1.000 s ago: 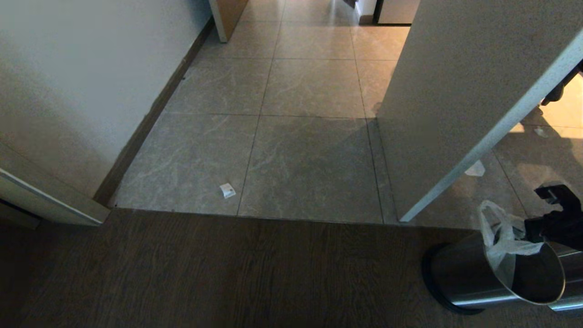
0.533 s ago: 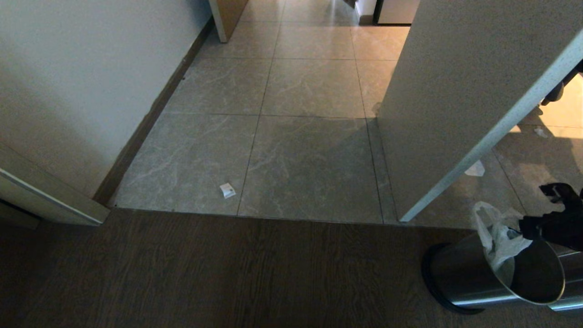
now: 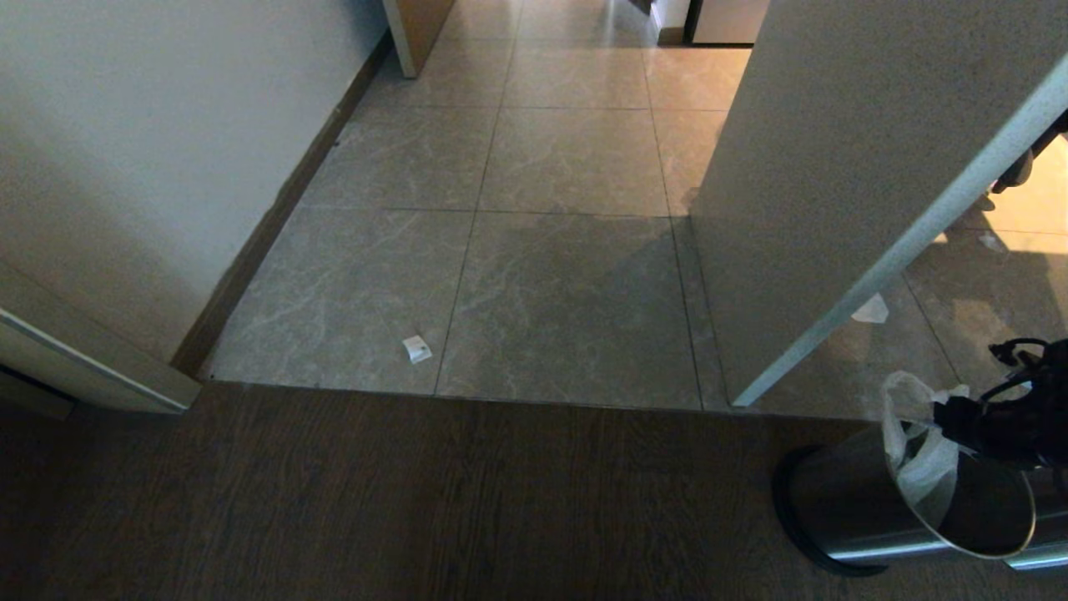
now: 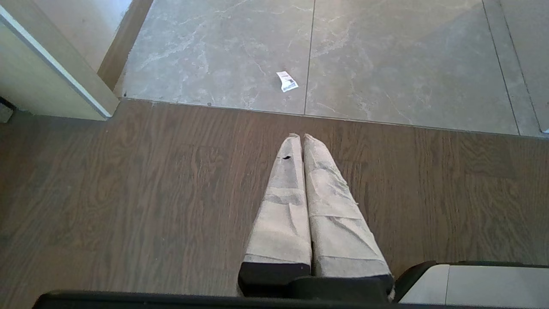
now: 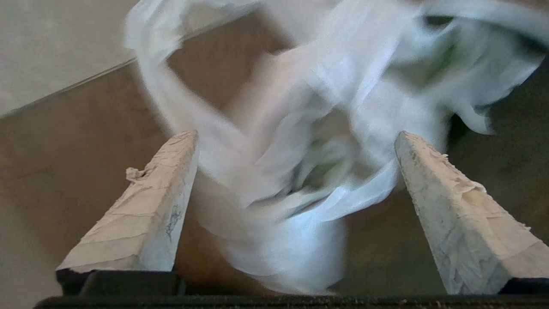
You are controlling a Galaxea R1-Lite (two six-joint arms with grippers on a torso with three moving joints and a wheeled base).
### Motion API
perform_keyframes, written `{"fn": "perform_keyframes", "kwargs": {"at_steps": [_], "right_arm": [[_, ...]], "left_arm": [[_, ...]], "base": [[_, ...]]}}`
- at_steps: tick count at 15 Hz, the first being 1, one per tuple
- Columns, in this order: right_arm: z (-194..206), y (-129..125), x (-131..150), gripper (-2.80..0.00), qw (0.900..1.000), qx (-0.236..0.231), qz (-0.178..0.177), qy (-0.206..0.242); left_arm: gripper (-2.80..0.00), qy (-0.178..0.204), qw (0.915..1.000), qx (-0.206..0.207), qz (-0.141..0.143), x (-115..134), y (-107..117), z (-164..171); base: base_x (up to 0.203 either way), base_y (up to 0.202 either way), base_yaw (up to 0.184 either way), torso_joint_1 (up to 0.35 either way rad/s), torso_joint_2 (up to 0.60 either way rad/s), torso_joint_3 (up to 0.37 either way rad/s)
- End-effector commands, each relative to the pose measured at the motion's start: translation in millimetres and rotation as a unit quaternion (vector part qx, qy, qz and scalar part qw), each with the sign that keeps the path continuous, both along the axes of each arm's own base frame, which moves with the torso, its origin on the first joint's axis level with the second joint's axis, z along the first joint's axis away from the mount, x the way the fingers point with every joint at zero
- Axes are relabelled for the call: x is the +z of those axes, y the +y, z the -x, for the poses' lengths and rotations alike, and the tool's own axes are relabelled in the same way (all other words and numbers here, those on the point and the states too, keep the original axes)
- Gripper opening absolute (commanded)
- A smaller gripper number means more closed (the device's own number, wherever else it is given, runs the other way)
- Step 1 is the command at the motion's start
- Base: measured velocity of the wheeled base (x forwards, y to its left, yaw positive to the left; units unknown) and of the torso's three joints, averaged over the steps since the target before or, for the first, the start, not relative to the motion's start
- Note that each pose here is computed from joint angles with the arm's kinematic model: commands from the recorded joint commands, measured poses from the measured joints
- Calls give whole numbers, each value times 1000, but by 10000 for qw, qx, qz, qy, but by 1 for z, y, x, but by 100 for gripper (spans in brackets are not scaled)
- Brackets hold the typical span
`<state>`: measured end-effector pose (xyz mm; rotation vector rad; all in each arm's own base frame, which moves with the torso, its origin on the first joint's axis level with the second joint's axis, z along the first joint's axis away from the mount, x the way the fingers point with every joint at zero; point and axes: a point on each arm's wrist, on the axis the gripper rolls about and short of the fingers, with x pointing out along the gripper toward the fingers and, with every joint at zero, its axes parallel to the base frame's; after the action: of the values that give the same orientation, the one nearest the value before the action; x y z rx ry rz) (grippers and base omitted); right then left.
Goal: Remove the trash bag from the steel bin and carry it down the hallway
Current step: Pick up the trash bag
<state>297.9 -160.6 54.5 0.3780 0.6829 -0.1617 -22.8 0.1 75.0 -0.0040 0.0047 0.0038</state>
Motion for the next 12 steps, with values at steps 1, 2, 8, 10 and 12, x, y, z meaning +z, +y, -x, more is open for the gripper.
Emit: {"fn": "perform_keyframes", "kwargs": {"at_steps": [1,2,8,10,12], "right_arm": [[2,13,13,0,9999,34,-145,-44],[3,17,13,0,9998,83,-189,12],[-23,26,2,0,9992,355,-77,-153],[-32,26,-2,0,9987,392,69,-309],[-44,28,-7,0,9987,284,265,-334]], "left_arm": [[-280,0,10000,-3,3,0,0,0],[-280,0,10000,4,3,0,0,0],[-280,0,10000,3,3,0,0,0],[-280,0,10000,4,3,0,0,0],[-280,0,10000,3,3,0,0,0]], "base": [[0,0,0,0,0,0],[0,0,0,0,0,0],[0,0,0,0,0,0],[0,0,0,0,0,0],[0,0,0,0,0,0]]}}
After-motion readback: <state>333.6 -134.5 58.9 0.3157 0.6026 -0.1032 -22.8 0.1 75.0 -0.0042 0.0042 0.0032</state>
